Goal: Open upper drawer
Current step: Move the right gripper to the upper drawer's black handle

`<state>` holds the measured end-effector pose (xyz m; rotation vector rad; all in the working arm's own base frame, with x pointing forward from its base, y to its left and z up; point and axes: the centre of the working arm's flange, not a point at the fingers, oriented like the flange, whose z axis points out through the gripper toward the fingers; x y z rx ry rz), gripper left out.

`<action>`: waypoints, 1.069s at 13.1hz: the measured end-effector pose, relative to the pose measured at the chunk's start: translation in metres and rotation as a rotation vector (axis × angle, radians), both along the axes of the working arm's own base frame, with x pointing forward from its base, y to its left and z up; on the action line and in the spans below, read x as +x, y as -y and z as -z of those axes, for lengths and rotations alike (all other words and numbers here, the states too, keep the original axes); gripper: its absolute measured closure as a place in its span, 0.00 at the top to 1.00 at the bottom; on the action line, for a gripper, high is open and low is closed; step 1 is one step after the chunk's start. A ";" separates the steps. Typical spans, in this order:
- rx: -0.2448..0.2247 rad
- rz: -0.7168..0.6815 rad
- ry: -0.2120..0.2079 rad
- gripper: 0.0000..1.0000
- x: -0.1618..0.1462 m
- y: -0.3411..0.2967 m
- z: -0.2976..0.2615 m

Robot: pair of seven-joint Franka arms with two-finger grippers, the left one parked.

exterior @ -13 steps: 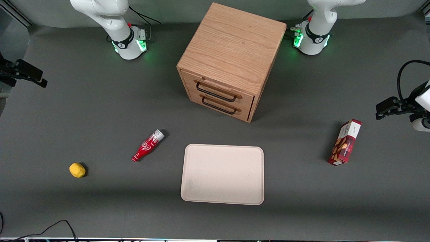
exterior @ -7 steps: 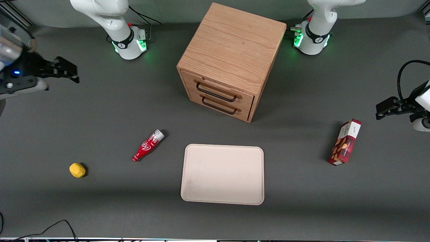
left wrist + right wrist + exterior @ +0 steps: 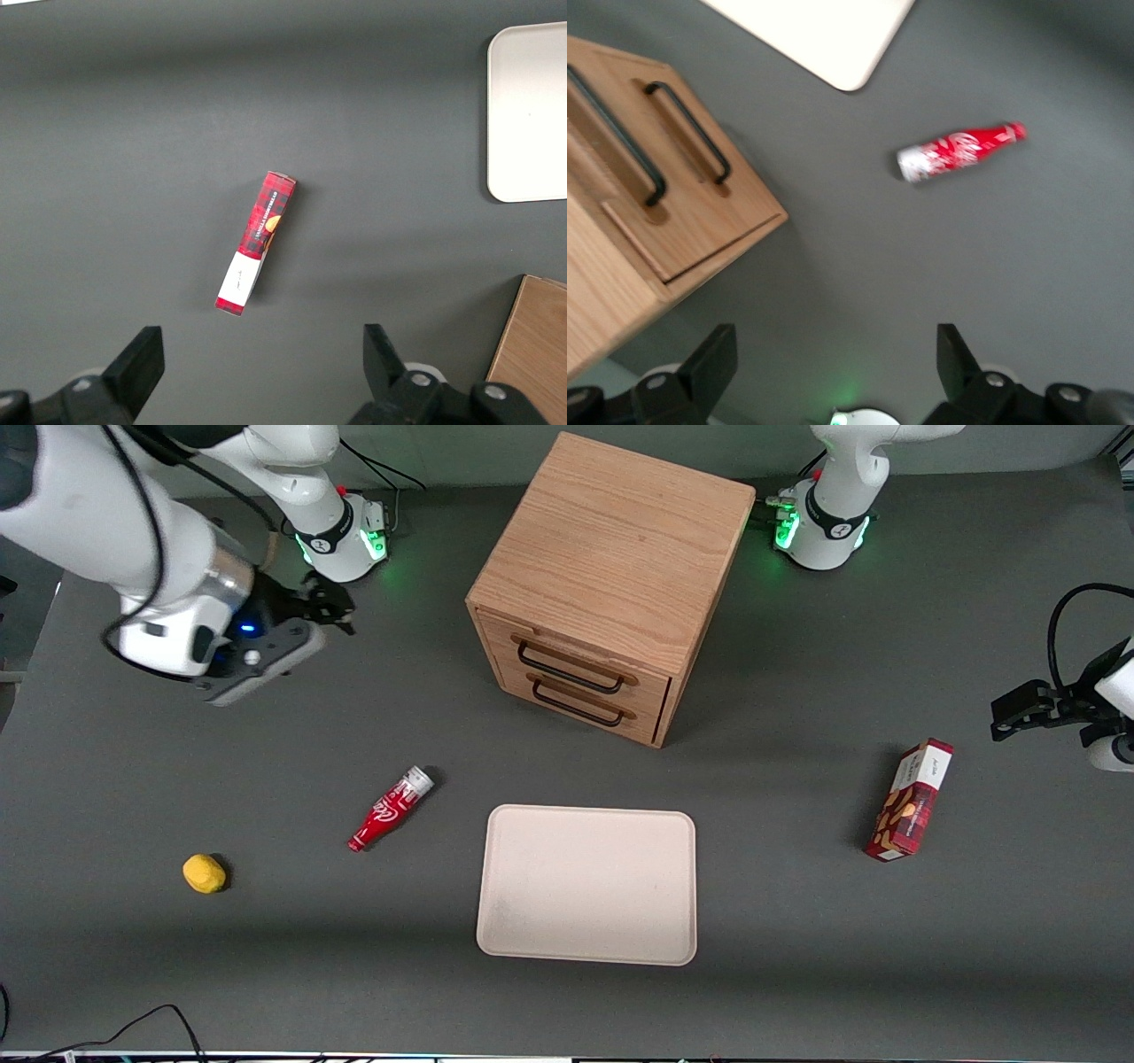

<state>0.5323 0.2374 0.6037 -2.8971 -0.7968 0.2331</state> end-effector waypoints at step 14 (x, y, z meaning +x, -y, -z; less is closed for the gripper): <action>0.224 -0.228 0.158 1.00 -0.026 -0.180 0.124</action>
